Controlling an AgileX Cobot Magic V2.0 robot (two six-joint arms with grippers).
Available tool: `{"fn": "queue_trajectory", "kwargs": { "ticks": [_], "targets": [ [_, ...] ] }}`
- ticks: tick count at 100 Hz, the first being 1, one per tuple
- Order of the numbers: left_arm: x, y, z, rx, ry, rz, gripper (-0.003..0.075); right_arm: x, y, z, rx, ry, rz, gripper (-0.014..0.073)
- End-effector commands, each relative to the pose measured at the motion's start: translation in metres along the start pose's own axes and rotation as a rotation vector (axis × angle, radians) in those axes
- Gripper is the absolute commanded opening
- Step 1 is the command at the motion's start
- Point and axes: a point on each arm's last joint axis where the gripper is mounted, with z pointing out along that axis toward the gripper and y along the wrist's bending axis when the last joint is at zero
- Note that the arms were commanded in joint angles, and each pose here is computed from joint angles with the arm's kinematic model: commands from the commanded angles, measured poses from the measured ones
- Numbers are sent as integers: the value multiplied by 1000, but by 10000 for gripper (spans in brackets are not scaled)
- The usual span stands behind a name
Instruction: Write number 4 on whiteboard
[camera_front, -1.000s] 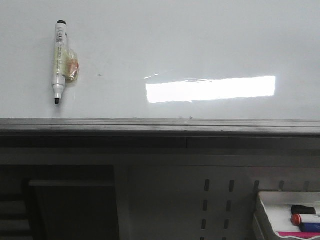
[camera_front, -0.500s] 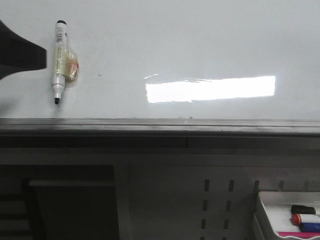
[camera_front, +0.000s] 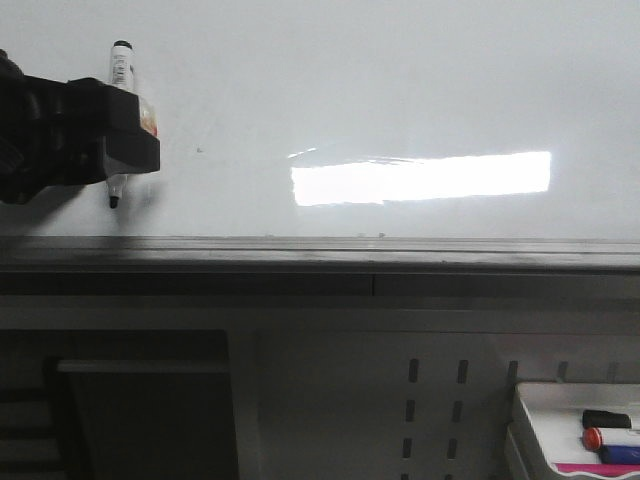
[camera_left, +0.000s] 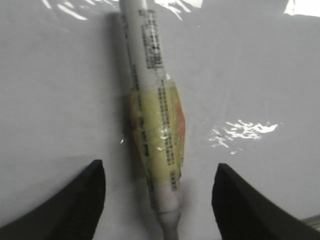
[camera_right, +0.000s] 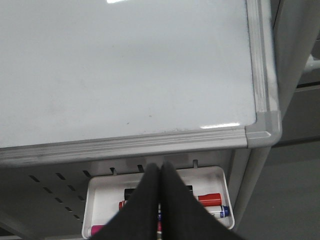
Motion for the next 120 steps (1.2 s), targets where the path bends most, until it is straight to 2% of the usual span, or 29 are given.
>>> {"fn": "queue_trajectory", "kwargs": {
  "ticks": [1, 7, 12, 23, 34, 45, 55, 66, 72, 80, 88, 95, 101, 120],
  "targets": [
    [-17, -5, -2, 16, -97, -34, 293, -18, 0, -3, 6, -98, 0, -64],
    [-16, -5, -1, 16, -86, -32, 140, -18, 0, -3, 5, -89, 0, -64],
    [-15, -5, -1, 15, -73, -32, -22, -17, 0, -3, 3, -81, 4, -64],
    [-14, -7, -2, 31, -63, 6, -20, -17, 3, -5, -23, -34, -6, -64],
    [-14, -12, -5, 86, -53, 136, -20, -25, 17, -8, -146, 37, -78, -64],
    [-14, -21, -13, 176, -35, 390, -20, -42, 43, -13, -380, 49, -172, -64],
    [-11, -27, -22, 245, -41, 583, -20, -58, 66, -14, -533, 57, -234, -64],
    [0, -35, -33, 355, -84, 773, -20, -71, 92, -13, -664, 79, -299, -61],
    [9, -39, -39, 441, -126, 857, -20, -77, 106, -12, -723, 73, -326, -17],
    [19, -42, -46, 529, -183, 874, -20, -82, 127, -12, -801, 80, -364, 113],
    [26, -42, -50, 559, -197, 860, -20, -85, 145, -11, -851, 102, -395, 294],
    [28, -42, -52, 575, -208, 863, -20, -87, 157, -8, -879, 114, -416, 391],
    [28, -43, -53, 591, -218, 874, -20, -88, 166, -5, -889, 115, -426, 405],
    [27, -47, -55, 625, -258, 881, -20, -85, 190, 5, -918, 150, -462, 369]
  ]
}}
